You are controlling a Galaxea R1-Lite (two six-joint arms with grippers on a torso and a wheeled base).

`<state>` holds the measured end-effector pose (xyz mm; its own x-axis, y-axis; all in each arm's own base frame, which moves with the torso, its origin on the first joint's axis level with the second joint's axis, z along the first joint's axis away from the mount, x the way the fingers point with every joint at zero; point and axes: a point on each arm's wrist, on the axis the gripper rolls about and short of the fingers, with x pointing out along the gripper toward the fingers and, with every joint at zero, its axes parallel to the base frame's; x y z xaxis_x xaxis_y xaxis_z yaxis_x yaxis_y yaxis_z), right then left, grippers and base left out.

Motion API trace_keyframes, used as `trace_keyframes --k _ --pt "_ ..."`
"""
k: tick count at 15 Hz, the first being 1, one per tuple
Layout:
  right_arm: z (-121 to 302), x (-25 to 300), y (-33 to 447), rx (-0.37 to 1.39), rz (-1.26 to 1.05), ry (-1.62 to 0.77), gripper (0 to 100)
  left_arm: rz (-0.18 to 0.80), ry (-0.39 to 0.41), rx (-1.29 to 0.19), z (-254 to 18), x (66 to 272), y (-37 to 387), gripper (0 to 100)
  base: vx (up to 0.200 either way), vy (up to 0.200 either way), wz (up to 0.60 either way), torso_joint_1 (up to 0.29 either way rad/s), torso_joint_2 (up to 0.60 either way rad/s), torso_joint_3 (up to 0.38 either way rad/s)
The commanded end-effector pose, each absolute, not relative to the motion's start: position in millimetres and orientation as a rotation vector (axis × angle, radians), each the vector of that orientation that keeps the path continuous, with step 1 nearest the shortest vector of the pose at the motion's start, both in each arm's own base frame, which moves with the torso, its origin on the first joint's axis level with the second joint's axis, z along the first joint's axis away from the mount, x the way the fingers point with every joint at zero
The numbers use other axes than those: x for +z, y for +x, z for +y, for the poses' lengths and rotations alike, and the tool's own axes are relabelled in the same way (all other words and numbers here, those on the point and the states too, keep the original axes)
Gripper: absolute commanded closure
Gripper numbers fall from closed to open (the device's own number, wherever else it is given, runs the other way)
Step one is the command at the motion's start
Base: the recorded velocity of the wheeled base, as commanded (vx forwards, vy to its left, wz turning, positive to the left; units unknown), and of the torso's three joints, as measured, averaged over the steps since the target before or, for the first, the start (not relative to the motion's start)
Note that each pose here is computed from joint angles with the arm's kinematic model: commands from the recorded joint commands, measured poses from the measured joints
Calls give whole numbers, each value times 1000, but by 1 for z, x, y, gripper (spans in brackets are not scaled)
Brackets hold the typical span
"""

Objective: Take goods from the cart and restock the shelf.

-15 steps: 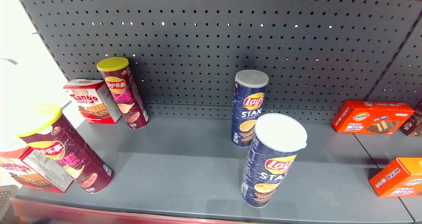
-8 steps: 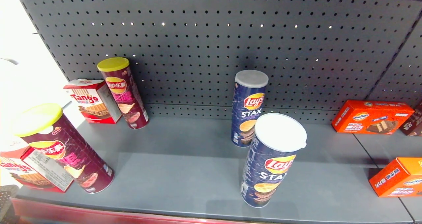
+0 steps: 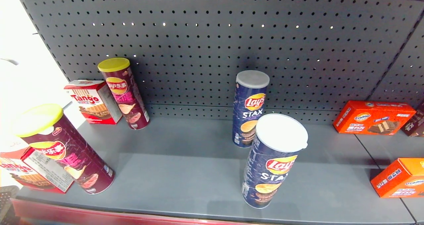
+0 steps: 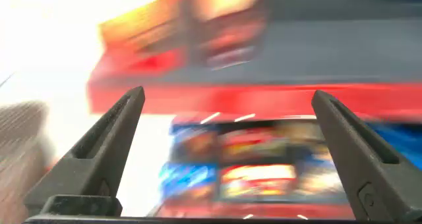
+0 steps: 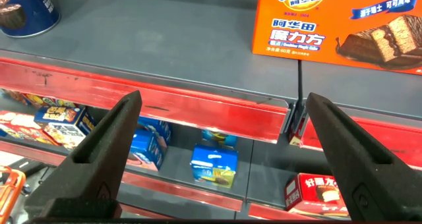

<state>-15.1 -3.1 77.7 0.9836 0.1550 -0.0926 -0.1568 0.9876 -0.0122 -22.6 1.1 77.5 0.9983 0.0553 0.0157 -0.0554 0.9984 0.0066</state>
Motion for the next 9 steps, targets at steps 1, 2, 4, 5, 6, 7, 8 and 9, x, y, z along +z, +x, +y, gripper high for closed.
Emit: trace_keyframes --k 1,2,4,5,6,7,8,9 --pt "-3 78 -15 157 92 -20 0 10 -16 103 2 76 -22 0 0 0 0 0 0 0" --pt "-3 78 -15 157 91 -20 0 11 -4 87 2 76 -22 0 0 0 0 0 0 0" --pt "-3 78 -15 157 92 -20 0 13 8 75 1 76 -22 0 0 0 0 0 0 0" --pt "-3 78 -15 157 92 -20 0 15 4 90 2 76 -22 0 0 0 0 0 0 0" --pt "-3 78 -15 166 92 -26 0 15 4 95 2 76 -22 0 0 0 0 0 0 0" --pt "-3 78 -15 166 92 -23 0 12 4 92 2 76 -22 0 0 0 0 0 0 0" --pt "-3 78 -15 149 93 -18 0 11 2 90 2 76 -22 0 0 0 0 0 0 0" --pt "-3 78 -15 140 91 -21 0 9 0 91 2 76 -22 0 0 0 0 0 0 0"
